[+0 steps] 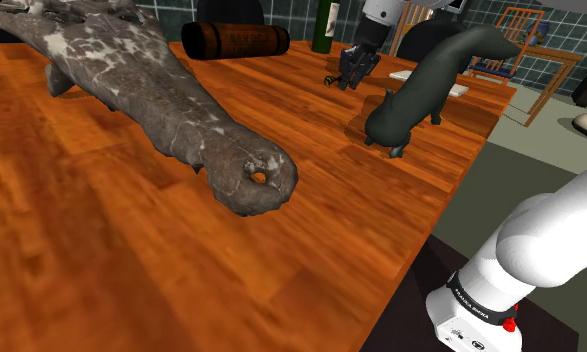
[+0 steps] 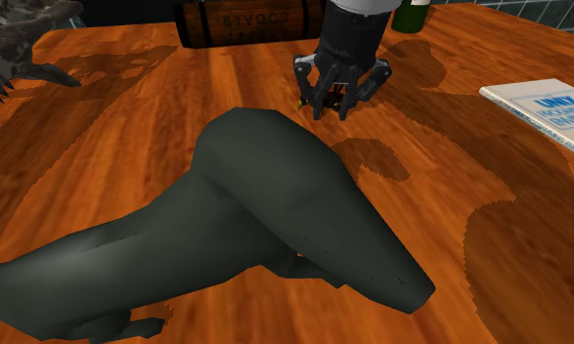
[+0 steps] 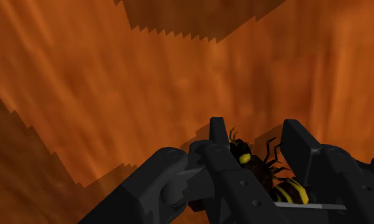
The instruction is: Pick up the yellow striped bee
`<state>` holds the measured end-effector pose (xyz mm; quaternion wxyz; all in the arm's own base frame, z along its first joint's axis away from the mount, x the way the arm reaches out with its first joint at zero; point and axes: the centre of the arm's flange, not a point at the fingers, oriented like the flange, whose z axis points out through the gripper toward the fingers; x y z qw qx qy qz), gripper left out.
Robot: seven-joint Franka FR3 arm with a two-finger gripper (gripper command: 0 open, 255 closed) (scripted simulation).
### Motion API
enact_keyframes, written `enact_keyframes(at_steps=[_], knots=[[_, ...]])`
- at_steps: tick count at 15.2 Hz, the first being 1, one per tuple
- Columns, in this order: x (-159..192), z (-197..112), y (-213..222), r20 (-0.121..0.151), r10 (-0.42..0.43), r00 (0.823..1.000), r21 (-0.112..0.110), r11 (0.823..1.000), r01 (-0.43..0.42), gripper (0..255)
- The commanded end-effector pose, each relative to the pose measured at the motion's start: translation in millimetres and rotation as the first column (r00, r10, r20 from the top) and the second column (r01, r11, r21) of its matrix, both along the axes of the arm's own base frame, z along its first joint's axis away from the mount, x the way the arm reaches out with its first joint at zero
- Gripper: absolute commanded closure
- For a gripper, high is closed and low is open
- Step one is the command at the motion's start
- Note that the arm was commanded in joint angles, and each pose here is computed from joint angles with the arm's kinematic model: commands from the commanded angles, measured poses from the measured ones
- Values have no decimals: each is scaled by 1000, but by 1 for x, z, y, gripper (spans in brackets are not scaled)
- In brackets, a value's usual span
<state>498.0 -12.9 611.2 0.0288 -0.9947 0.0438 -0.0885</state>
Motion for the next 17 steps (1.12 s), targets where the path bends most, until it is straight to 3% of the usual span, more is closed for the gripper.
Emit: enact_keyframes(at_steps=[1, 17], knots=[[1, 2, 2, -8, 2, 1000, 1, 1000, -2, 255], [1, 77, 2, -8, 2, 1000, 1, 1000, -2, 255]])
